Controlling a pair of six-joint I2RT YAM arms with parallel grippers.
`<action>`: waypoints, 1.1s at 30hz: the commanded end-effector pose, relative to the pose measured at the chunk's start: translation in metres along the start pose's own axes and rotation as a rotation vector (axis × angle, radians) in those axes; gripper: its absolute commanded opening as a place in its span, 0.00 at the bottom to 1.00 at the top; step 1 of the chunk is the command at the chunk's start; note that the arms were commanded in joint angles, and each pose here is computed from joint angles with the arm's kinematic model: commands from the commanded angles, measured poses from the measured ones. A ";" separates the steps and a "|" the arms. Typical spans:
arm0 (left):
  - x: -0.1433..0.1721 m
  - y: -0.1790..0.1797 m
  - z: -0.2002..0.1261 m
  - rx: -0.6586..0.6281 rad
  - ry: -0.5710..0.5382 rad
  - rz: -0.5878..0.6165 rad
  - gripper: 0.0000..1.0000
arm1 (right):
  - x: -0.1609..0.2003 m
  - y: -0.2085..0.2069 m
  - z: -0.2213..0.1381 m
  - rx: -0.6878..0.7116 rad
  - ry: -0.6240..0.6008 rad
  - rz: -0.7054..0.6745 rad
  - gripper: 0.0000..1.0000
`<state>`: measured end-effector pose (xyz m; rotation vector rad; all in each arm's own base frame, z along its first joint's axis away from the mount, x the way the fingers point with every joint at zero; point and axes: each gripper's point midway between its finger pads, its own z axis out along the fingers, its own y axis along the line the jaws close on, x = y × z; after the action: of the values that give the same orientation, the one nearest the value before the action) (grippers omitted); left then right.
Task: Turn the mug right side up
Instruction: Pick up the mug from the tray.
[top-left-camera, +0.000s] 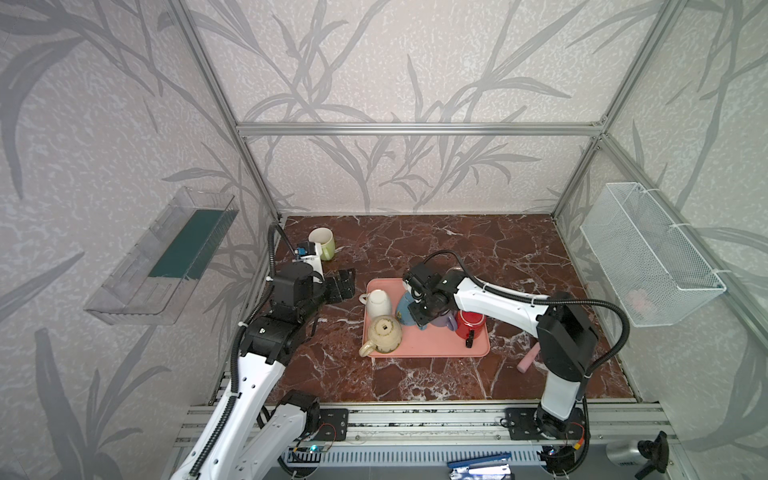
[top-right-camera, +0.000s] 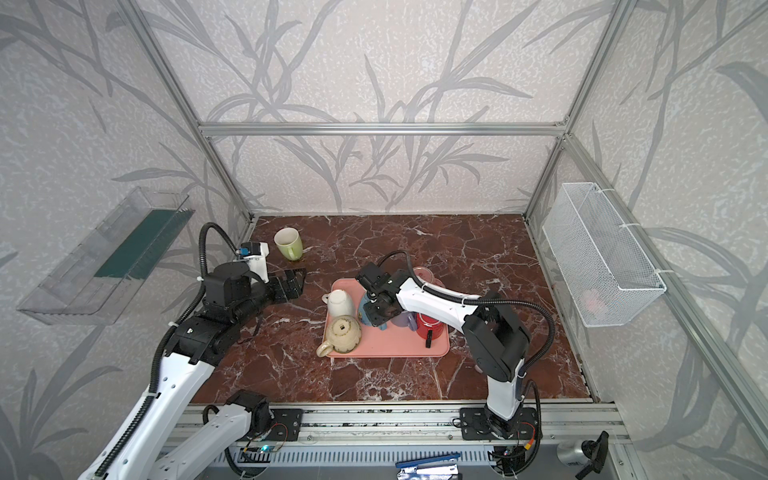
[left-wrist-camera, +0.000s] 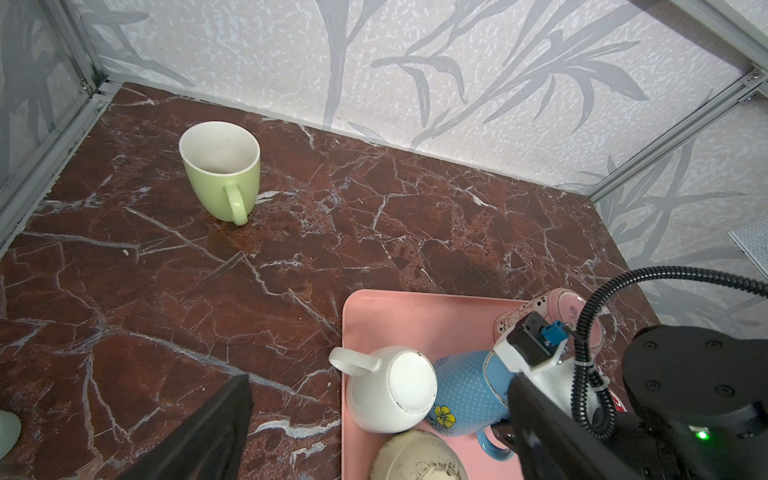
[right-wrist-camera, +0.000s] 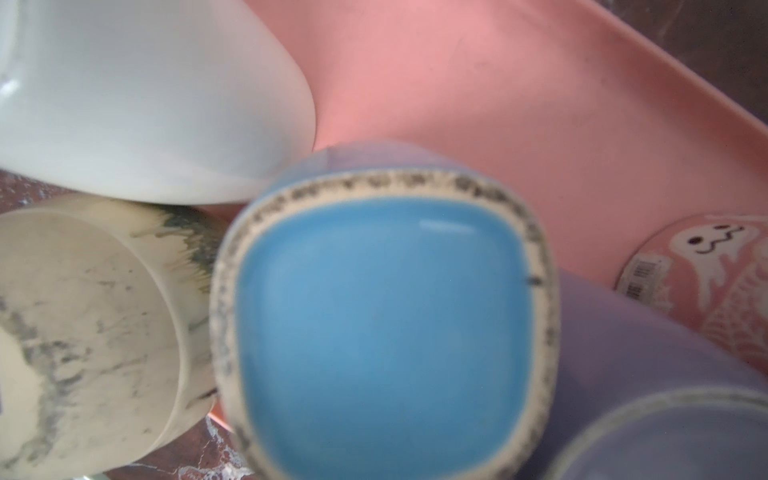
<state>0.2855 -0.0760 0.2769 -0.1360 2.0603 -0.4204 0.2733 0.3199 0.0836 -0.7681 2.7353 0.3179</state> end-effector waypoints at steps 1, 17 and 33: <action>0.004 -0.004 0.003 0.024 0.013 0.012 0.94 | -0.023 0.010 -0.031 -0.095 -0.116 0.021 0.00; 0.006 -0.027 0.022 0.146 0.069 -0.068 0.94 | -0.048 -0.009 -0.110 -0.274 -0.396 0.093 0.00; 0.026 -0.074 0.040 0.436 0.177 -0.179 0.91 | -0.056 -0.053 -0.177 -0.554 -0.701 0.311 0.00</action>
<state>0.3052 -0.1414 0.2561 -0.0680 2.1280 -0.8511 0.3074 0.2462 0.2114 -0.2487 2.2734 1.0175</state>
